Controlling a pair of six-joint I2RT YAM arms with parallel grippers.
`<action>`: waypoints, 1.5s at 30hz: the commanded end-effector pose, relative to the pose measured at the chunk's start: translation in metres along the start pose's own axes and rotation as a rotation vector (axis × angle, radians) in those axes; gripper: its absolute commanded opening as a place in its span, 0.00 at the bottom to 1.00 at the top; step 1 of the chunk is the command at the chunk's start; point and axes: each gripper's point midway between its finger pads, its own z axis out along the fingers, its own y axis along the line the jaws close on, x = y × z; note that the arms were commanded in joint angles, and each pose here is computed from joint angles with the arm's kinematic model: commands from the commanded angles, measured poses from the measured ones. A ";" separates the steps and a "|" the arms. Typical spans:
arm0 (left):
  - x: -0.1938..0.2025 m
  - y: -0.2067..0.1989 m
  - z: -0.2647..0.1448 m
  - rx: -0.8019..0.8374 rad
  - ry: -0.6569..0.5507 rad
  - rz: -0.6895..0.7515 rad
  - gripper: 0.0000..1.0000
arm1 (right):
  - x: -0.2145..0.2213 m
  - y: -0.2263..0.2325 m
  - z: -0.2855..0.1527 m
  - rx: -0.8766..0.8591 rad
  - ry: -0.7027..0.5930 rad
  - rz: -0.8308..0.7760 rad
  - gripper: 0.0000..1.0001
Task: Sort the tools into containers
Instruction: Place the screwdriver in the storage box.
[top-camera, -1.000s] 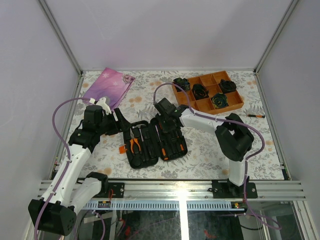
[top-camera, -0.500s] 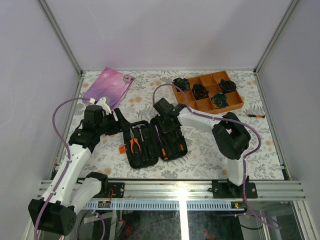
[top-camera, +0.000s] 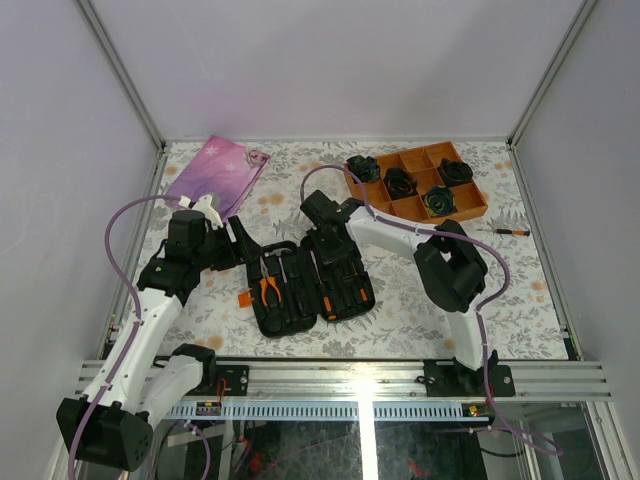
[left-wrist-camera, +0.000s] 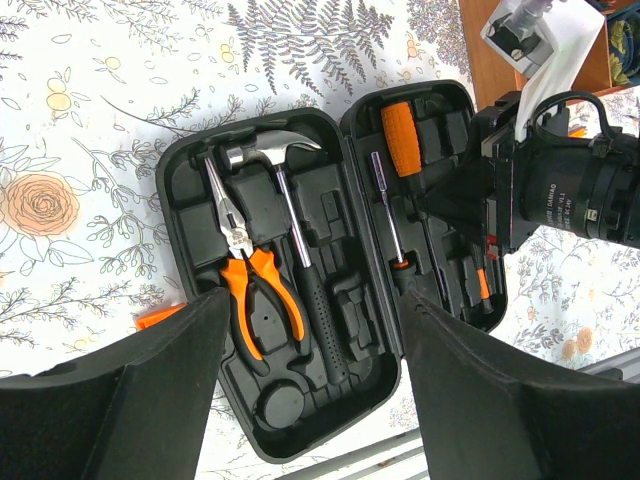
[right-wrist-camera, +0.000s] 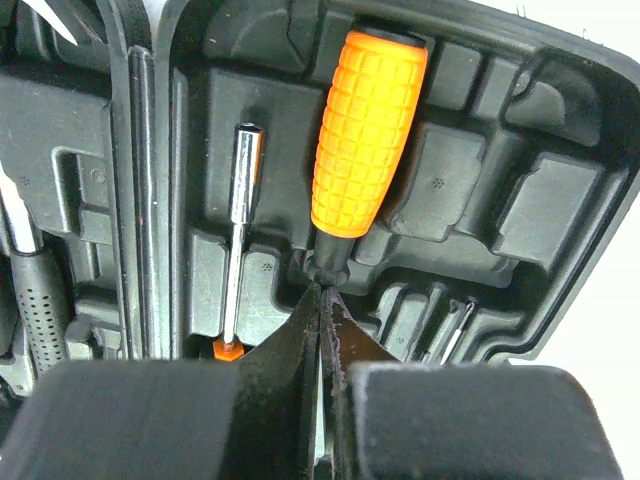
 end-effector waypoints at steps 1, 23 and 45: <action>-0.008 -0.005 0.003 0.038 -0.033 0.030 0.68 | 0.063 -0.014 0.036 0.056 0.247 -0.007 0.00; -0.007 -0.008 0.002 0.058 -0.028 0.036 0.68 | 0.177 -0.001 0.118 0.132 0.532 -0.022 0.00; -0.007 -0.009 0.003 0.062 -0.023 0.035 0.68 | 0.131 0.017 0.084 0.066 0.288 0.024 0.00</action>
